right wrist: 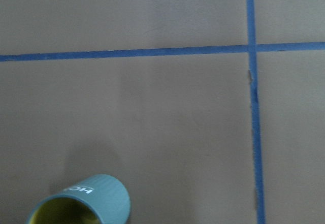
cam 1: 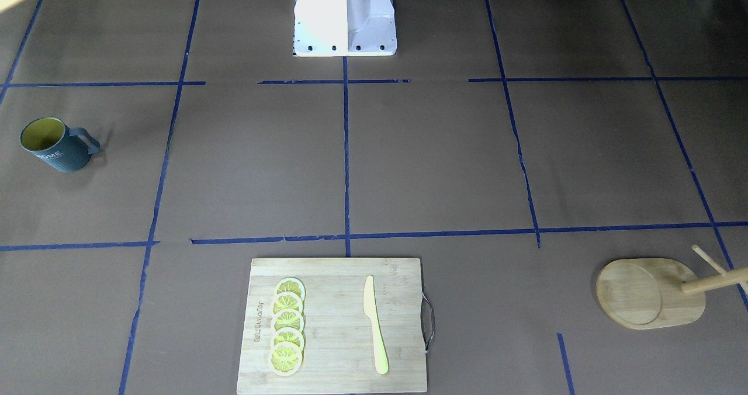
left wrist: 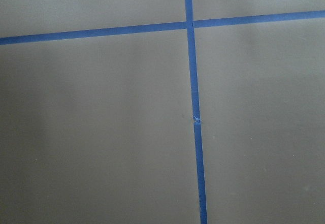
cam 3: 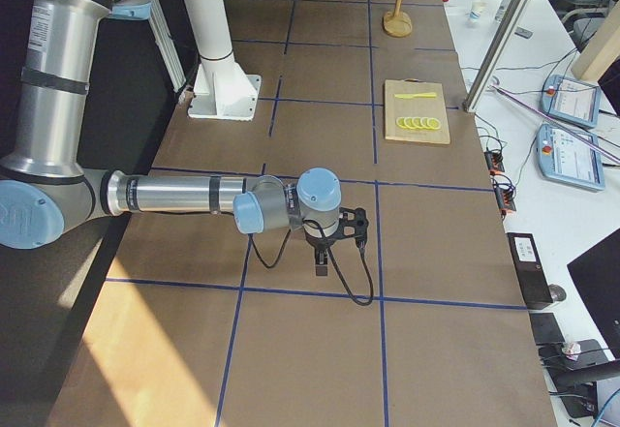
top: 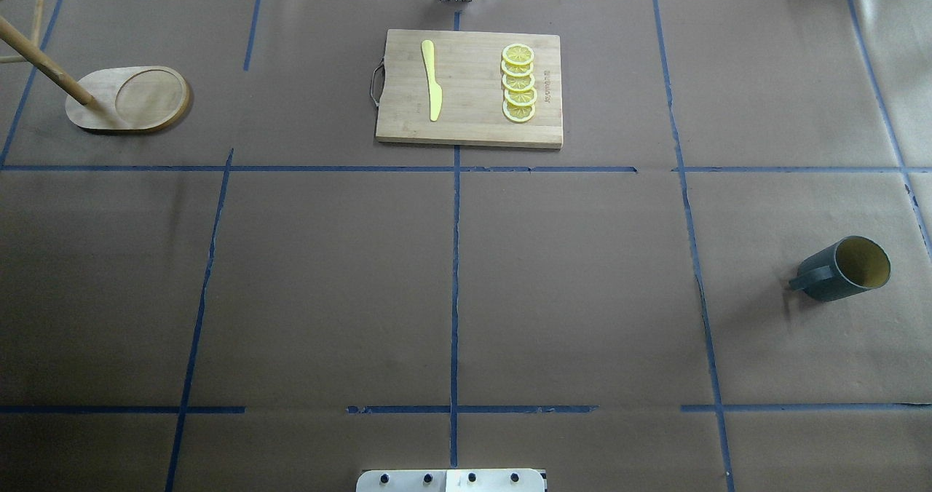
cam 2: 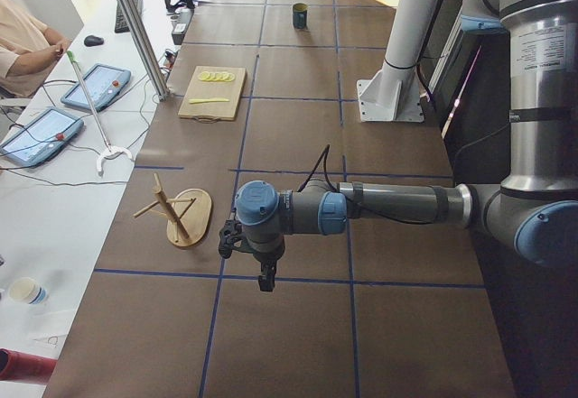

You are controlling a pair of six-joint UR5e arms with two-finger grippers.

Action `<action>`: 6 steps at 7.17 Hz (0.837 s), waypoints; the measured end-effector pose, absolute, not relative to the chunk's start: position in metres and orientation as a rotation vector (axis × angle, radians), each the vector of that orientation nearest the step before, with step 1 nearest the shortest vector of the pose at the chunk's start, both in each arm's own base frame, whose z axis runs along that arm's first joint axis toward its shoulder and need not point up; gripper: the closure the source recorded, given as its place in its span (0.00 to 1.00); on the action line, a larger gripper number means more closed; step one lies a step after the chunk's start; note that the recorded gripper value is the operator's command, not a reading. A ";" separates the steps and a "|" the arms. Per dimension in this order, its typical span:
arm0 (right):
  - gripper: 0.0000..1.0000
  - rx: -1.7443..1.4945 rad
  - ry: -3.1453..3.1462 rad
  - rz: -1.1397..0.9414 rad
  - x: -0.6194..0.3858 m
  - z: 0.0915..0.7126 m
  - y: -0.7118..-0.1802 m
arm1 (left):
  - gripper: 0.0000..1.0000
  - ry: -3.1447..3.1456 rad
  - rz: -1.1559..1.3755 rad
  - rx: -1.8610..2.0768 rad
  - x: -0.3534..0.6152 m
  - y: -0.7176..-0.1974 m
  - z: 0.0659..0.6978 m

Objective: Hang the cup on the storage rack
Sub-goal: 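Reach the right gripper down and grasp the teal mug's rim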

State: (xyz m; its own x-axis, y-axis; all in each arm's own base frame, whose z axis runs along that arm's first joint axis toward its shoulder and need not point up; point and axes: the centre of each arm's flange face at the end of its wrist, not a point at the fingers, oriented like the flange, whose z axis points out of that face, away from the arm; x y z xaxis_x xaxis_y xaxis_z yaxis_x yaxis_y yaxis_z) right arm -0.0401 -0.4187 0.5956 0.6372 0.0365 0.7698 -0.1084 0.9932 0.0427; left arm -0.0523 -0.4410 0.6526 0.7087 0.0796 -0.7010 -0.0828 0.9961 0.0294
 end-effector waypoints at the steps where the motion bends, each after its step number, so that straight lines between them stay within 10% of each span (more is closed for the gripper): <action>1: 0.00 0.077 -0.900 0.108 -0.064 0.587 -0.417 | 0.00 0.778 0.090 -0.005 -0.052 -0.441 0.653; 6: 0.02 0.023 -0.830 0.082 -0.116 0.605 -0.389 | 0.00 0.778 0.089 -0.007 -0.052 -0.440 0.654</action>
